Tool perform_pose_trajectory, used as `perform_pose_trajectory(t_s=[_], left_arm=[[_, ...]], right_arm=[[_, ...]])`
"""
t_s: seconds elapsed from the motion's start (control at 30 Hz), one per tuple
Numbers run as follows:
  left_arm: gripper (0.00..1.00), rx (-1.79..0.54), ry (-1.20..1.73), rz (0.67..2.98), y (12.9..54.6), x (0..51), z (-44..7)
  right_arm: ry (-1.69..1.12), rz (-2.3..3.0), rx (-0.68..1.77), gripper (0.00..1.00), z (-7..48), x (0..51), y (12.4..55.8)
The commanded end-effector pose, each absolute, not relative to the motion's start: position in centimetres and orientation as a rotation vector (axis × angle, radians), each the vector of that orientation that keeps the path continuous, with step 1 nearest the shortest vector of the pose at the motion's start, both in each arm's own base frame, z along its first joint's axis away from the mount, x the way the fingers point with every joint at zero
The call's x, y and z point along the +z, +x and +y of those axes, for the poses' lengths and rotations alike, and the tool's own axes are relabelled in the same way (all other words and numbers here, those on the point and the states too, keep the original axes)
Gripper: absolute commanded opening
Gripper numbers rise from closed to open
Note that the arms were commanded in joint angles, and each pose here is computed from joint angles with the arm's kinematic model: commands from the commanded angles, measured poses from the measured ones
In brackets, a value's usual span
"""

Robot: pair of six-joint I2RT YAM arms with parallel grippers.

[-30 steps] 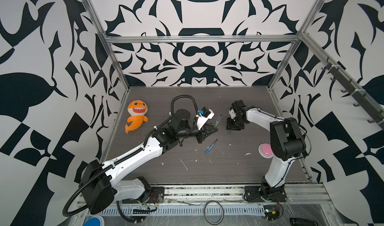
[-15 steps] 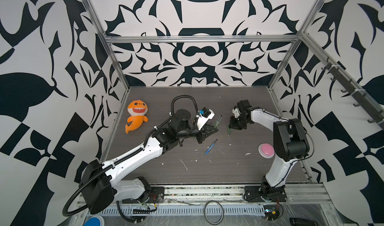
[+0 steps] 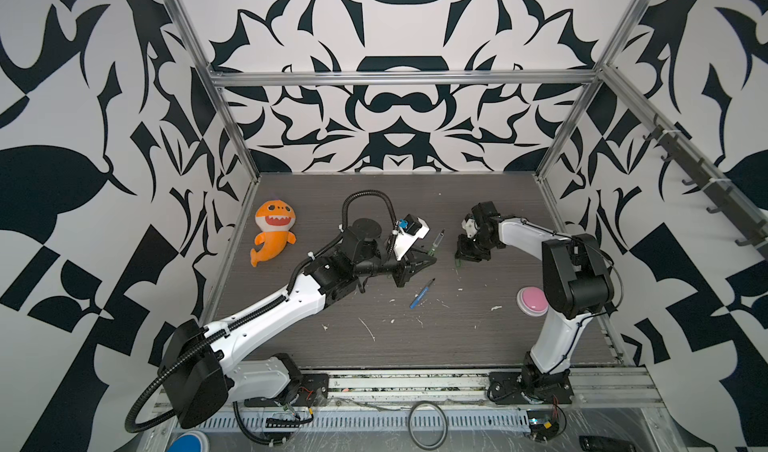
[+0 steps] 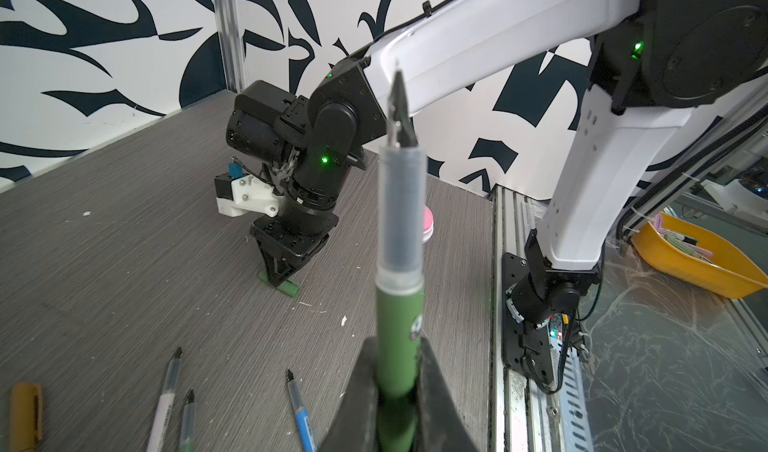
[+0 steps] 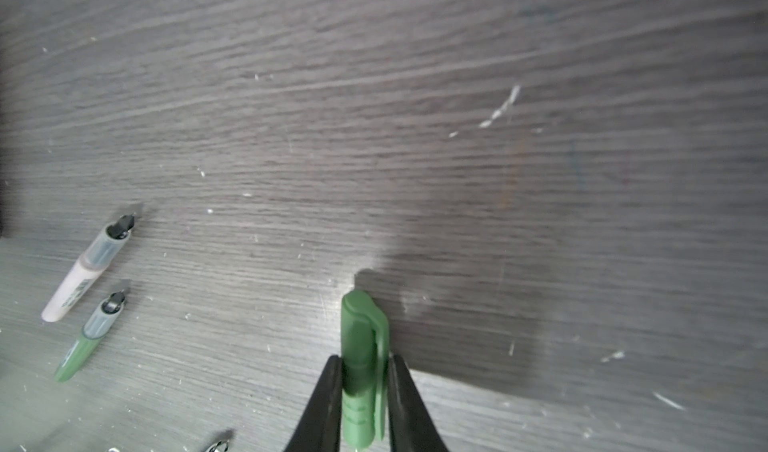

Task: Insert the pens into the pen caps
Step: 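Lift the green cap with the right gripper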

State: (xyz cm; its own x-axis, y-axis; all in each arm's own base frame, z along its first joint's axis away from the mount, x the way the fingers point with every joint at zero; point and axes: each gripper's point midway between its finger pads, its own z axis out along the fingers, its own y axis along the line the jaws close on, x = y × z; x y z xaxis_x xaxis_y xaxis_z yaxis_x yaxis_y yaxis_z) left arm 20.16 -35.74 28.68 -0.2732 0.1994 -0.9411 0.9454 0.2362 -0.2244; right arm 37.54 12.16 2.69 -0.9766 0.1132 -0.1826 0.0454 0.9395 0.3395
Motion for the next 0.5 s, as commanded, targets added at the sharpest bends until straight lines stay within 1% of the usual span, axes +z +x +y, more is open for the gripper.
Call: perform_pose_trajectory(t_s=[0.0, 0.27, 0.47], left_arm=[[0.09, -1.123, 1.099, 1.626, 19.9, 29.9, -36.1], [0.09, -1.124, 1.100, 1.630, 19.9, 29.8, -36.2], [0.09, -1.121, 1.099, 1.628, 19.9, 29.9, -36.1]], right_arm=[[0.133, 2.930, 0.426, 0.22, 11.5, 1.3, 37.4], [0.123, 2.926, 0.368, 0.22, 12.1, 1.4, 37.5], [0.147, 2.889, 0.361, 0.14, 12.2, 2.3, 37.9]])
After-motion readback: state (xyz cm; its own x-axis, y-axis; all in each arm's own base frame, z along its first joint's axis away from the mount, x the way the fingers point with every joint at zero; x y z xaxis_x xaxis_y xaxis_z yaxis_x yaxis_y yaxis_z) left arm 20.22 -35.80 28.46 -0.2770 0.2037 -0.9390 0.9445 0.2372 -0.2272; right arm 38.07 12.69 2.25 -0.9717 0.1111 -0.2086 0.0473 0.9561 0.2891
